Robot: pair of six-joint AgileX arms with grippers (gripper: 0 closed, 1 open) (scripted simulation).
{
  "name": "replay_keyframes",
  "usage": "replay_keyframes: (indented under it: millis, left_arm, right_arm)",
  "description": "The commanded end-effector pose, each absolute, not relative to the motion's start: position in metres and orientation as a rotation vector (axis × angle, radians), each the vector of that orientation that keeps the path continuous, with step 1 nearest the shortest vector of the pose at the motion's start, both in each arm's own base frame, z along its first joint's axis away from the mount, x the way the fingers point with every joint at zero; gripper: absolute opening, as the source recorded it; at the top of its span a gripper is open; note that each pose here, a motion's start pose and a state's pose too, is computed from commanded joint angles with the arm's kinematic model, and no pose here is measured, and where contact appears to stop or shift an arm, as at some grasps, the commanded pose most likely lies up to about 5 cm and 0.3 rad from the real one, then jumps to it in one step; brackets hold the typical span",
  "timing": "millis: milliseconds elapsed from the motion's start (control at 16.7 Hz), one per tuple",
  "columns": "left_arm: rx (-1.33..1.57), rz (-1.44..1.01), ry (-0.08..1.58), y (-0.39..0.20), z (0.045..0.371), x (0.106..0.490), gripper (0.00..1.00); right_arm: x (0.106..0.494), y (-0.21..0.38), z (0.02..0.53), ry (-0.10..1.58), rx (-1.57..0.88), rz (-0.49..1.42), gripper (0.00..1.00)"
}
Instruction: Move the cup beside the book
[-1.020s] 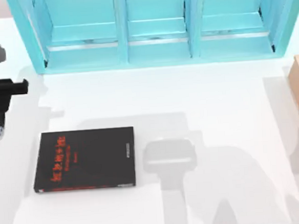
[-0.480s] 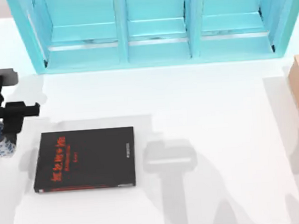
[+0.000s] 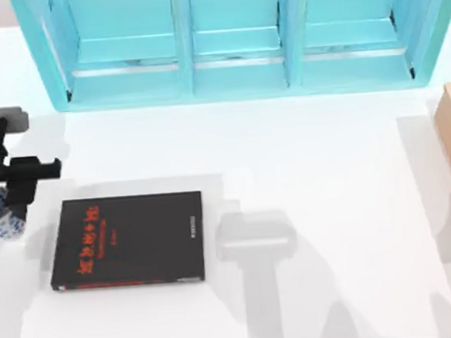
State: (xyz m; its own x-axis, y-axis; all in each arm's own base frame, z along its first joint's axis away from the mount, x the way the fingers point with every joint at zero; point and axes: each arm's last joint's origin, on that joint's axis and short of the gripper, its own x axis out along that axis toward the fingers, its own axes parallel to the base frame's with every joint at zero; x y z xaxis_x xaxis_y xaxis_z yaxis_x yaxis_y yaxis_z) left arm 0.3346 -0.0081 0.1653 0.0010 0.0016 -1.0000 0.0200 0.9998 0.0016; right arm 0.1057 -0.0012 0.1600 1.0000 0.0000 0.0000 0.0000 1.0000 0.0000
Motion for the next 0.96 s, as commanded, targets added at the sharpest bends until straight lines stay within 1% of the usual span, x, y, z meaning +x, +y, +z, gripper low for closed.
replay_keyframes:
  millis: [600, 660, 960]
  left_arm:
    - [0.017, -0.014, 1.570, -0.0081, 0.1653, 0.3346, 0.98]
    - [0.017, -0.014, 1.570, -0.0081, 0.1653, 0.3346, 1.00]
    - [0.017, -0.014, 1.570, -0.0081, 0.1653, 0.3346, 1.00]
  right_arm:
    - [0.1057, -0.0012, 0.1600, 0.000, 0.000, 0.000, 1.00]
    - [0.1057, -0.0012, 0.1600, 0.000, 0.000, 0.000, 1.00]
    - [0.1057, -0.0012, 0.1600, 0.000, 0.000, 0.000, 1.00]
